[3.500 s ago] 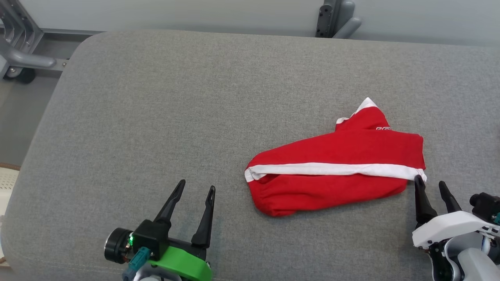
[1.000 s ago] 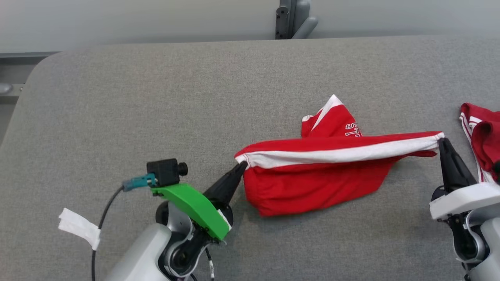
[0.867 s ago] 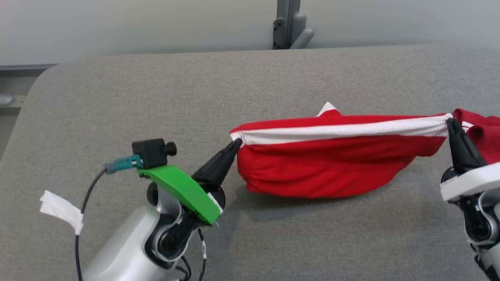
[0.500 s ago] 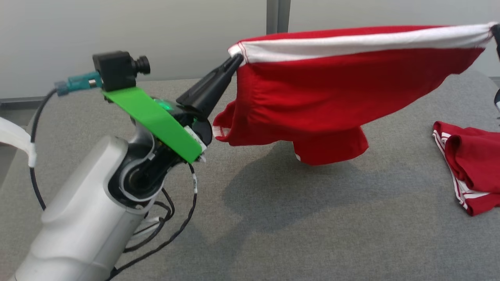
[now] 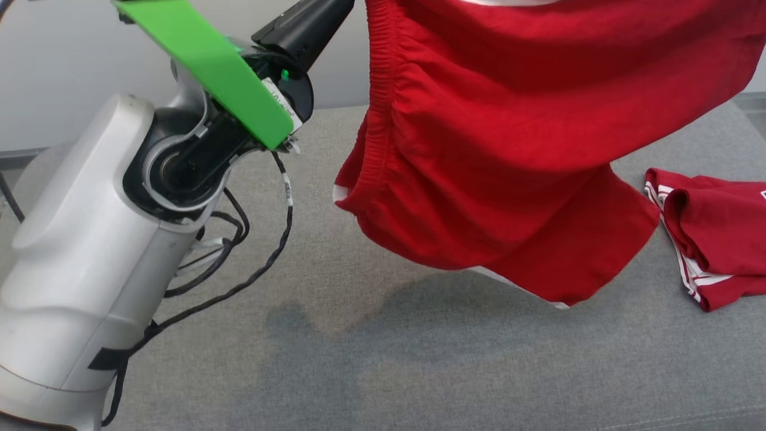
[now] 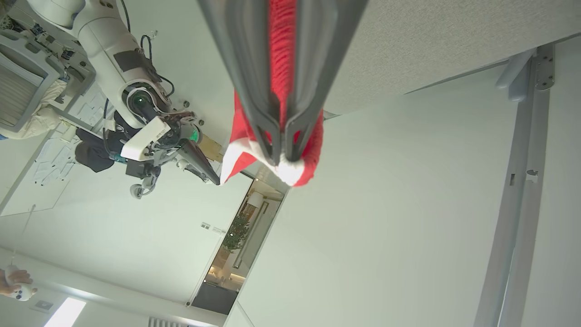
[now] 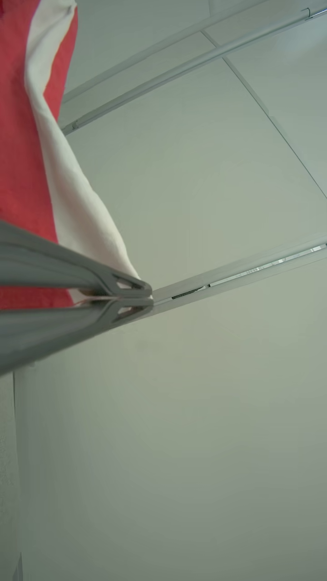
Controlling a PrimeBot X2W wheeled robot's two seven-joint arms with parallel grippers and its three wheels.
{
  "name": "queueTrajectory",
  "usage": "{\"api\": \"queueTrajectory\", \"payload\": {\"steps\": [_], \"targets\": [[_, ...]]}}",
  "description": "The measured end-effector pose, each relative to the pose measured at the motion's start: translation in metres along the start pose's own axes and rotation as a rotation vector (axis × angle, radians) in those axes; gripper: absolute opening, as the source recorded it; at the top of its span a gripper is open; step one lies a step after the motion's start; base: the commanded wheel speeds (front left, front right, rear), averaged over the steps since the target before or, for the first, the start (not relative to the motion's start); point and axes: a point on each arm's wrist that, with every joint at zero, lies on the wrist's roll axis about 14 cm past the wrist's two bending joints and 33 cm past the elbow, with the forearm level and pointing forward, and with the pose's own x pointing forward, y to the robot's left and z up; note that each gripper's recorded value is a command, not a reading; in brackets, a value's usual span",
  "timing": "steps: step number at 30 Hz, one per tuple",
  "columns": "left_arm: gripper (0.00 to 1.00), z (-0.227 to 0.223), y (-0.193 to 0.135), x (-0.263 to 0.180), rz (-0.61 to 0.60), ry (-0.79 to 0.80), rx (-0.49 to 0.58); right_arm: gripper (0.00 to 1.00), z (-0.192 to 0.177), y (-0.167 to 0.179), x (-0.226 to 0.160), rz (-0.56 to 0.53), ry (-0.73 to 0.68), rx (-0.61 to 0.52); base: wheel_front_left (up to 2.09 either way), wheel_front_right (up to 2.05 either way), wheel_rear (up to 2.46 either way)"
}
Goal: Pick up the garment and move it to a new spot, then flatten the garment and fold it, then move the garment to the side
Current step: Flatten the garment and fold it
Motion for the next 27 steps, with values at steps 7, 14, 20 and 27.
{"api": "queueTrajectory", "payload": {"steps": [7,14,20,27], "targets": [[0.0,-0.002,0.05,0.029,0.062,0.048,0.072,0.0,-0.036,-0.004,0.052,-0.017,0.025,-0.001,0.0,0.0,0.0],[0.0,0.033,0.117,0.068,0.111,-0.051,0.306,0.0,-0.05,-0.007,0.12,-0.014,-0.131,-0.027,0.0,0.0,0.0],[0.0,-0.007,0.155,0.079,0.01,-0.122,0.428,0.0,-0.123,-0.046,0.131,-0.065,-0.099,-0.037,0.0,0.0,0.0],[0.0,-0.137,0.206,0.038,-0.008,0.087,0.309,0.0,-0.245,-0.108,0.071,-0.188,0.147,-0.014,0.0,0.0,0.0]]}}
